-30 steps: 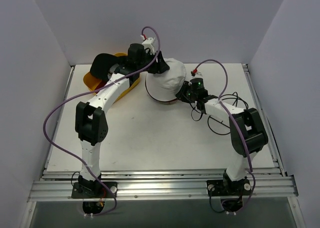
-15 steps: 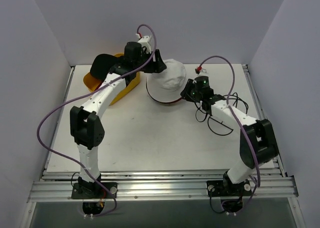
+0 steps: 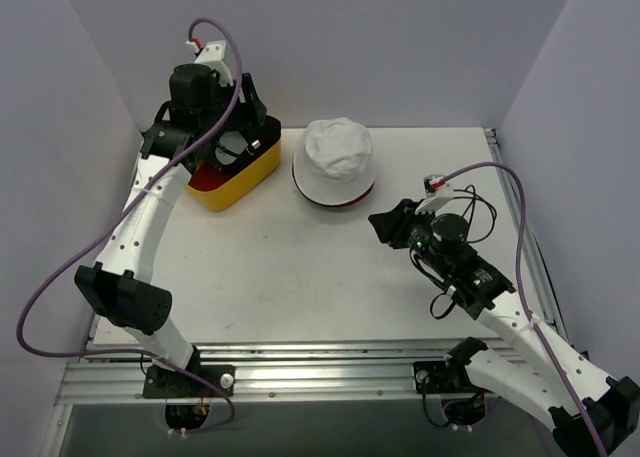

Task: Stack the hats

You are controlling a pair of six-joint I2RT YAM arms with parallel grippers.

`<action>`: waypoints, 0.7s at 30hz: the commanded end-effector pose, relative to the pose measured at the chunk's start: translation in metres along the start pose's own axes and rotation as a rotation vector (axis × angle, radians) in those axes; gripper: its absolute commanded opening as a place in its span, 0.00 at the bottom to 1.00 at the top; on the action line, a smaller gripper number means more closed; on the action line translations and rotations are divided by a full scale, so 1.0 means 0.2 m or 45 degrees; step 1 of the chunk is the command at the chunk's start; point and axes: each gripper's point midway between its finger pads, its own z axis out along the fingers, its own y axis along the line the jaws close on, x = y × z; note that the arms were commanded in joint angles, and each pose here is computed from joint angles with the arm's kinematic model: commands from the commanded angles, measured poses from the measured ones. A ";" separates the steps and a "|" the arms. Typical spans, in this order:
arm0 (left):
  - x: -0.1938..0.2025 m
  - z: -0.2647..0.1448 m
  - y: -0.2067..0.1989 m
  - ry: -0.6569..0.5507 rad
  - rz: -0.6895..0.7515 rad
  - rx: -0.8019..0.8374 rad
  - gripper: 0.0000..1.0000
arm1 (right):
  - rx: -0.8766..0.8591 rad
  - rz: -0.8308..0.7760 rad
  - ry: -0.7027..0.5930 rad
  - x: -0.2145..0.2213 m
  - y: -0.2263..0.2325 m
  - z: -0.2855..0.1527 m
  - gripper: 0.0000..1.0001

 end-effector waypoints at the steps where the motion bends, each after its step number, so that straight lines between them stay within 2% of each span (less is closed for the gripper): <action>1: 0.23 0.07 0.29 0.209 0.018 -0.153 0.77 | -0.029 0.042 -0.061 0.02 0.00 -0.06 0.27; 6: 0.38 0.13 0.57 0.310 0.075 -0.281 0.76 | -0.060 0.036 -0.115 -0.02 0.02 -0.17 0.28; 11: 0.42 0.23 0.57 0.326 0.179 -0.146 0.76 | -0.207 0.058 -0.132 -0.01 0.11 -0.23 0.29; 14: 0.43 0.30 0.57 0.358 0.220 -0.099 0.75 | -0.222 0.056 -0.126 -0.01 0.12 -0.23 0.29; 21: 0.57 0.48 0.71 0.473 0.263 -0.124 0.71 | -0.230 0.052 -0.162 -0.05 0.13 -0.27 0.29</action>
